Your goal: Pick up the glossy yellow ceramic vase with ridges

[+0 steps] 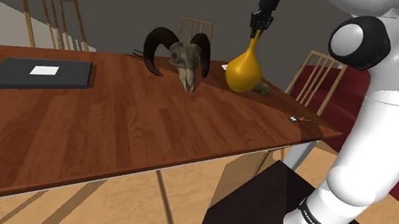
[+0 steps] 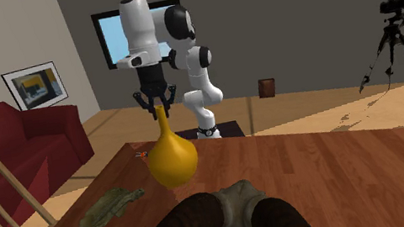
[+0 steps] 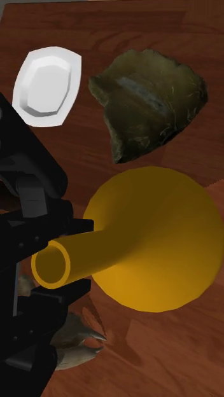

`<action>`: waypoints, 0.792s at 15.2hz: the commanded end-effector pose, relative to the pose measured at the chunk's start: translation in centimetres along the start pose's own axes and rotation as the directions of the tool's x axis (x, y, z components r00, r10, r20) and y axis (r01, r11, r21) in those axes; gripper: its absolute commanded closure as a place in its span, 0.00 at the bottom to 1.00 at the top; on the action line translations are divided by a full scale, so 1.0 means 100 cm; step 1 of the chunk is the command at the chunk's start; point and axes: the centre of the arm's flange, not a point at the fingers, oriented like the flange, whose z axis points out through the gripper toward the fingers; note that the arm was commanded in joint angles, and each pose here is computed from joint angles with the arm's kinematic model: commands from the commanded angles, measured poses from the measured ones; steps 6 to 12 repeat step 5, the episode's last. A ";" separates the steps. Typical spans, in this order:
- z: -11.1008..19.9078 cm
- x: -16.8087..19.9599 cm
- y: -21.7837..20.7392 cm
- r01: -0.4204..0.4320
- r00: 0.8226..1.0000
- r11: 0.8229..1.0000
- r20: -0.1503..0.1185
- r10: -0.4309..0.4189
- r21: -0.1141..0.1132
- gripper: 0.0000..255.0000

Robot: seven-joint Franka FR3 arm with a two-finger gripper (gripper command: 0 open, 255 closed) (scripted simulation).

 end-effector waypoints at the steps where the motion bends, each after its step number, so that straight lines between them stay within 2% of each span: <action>1: -0.012 0.000 0.000 0.000 1.000 1.000 -0.001 0.000 -0.001 1.00; 3: -0.023 0.001 0.000 0.000 1.000 1.000 -0.001 0.000 -0.001 1.00; 12: -0.024 0.001 0.000 0.000 1.000 1.000 -0.001 0.000 -0.001 1.00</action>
